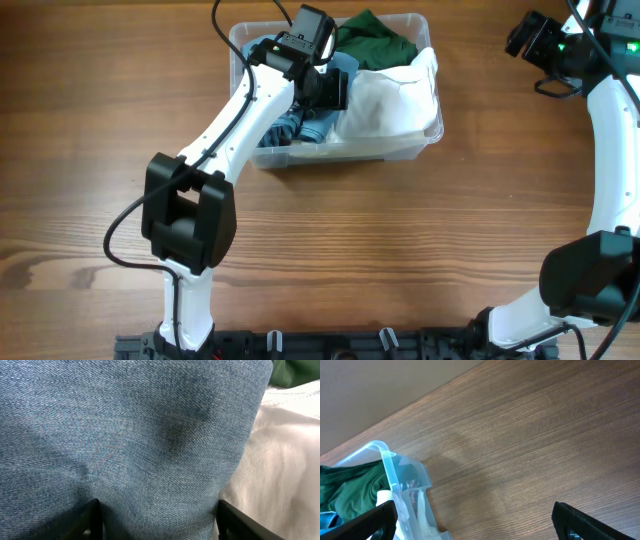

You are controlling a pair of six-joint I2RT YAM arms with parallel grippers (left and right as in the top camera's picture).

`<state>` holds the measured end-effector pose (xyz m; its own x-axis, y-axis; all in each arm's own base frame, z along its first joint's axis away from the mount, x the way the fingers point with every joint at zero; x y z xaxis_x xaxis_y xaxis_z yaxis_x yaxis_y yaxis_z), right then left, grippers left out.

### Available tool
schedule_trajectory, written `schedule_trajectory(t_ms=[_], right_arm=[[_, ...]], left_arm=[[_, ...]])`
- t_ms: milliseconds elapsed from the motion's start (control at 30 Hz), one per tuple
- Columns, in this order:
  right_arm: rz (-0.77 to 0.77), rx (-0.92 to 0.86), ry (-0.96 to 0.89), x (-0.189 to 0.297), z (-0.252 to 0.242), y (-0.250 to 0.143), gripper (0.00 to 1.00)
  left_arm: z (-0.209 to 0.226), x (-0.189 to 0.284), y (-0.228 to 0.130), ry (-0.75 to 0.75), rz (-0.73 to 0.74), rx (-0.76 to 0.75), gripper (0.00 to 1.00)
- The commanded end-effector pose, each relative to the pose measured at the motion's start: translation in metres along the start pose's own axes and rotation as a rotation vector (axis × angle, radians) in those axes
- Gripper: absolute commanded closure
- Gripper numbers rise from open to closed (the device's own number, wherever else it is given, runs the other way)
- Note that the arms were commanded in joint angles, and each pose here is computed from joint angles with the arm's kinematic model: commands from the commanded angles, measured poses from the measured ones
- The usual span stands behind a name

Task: Pack container

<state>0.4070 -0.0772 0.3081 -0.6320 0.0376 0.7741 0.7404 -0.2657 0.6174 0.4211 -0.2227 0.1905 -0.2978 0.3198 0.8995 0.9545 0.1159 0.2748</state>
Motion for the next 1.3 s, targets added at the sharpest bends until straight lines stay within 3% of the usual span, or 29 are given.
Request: schedule_trajectory(t_ms=[0, 167, 367, 700, 767, 867, 1033, 1267], right_arm=[[0.017, -0.007, -0.008, -0.007, 0.000, -0.002, 0.00], [0.017, -0.007, -0.007, -0.007, 0.000, -0.002, 0.00], [0.017, -0.007, -0.008, -0.007, 0.000, -0.002, 0.00], [0.017, -0.006, -0.007, -0.007, 0.000, -0.002, 0.00], [0.017, -0.007, -0.008, -0.007, 0.000, -0.002, 0.00], [0.017, -0.007, -0.008, -0.007, 0.000, -0.002, 0.00], [0.017, -0.007, -0.007, -0.007, 0.000, -0.002, 0.00], [0.017, -0.007, -0.008, -0.007, 0.000, -0.002, 0.00]], left_arm=[[-0.025, 0.018, -0.009, -0.136, 0.029, -0.032, 0.27], [-0.033, 0.064, -0.005, -0.174, -0.063, -0.048, 0.29], [-0.028, 0.126, -0.009, -0.118, -0.197, -0.049, 0.29], [0.009, 0.144, -0.027, 0.214, -0.205, 0.010, 0.35], [0.015, 0.138, -0.026, 0.269, -0.199, 0.015, 0.42], [0.026, 0.130, -0.023, 0.337, -0.184, 0.033, 0.71], [0.047, 0.124, -0.010, 0.372, -0.192, 0.128, 0.95], [0.060, 0.102, 0.001, 0.358, -0.156, 0.163, 0.96]])
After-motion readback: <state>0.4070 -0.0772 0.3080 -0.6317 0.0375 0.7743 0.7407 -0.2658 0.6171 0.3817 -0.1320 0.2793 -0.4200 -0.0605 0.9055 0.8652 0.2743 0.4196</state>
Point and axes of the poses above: each gripper's point midway between its finger pads, its own x axis back along the fingers, its own z axis along the line the jaws close on, y = z × x, the point moved 9 cm from there along x, back along the fingers, and after that the axes turned 10 degrees about x, right-handed, at the moved point
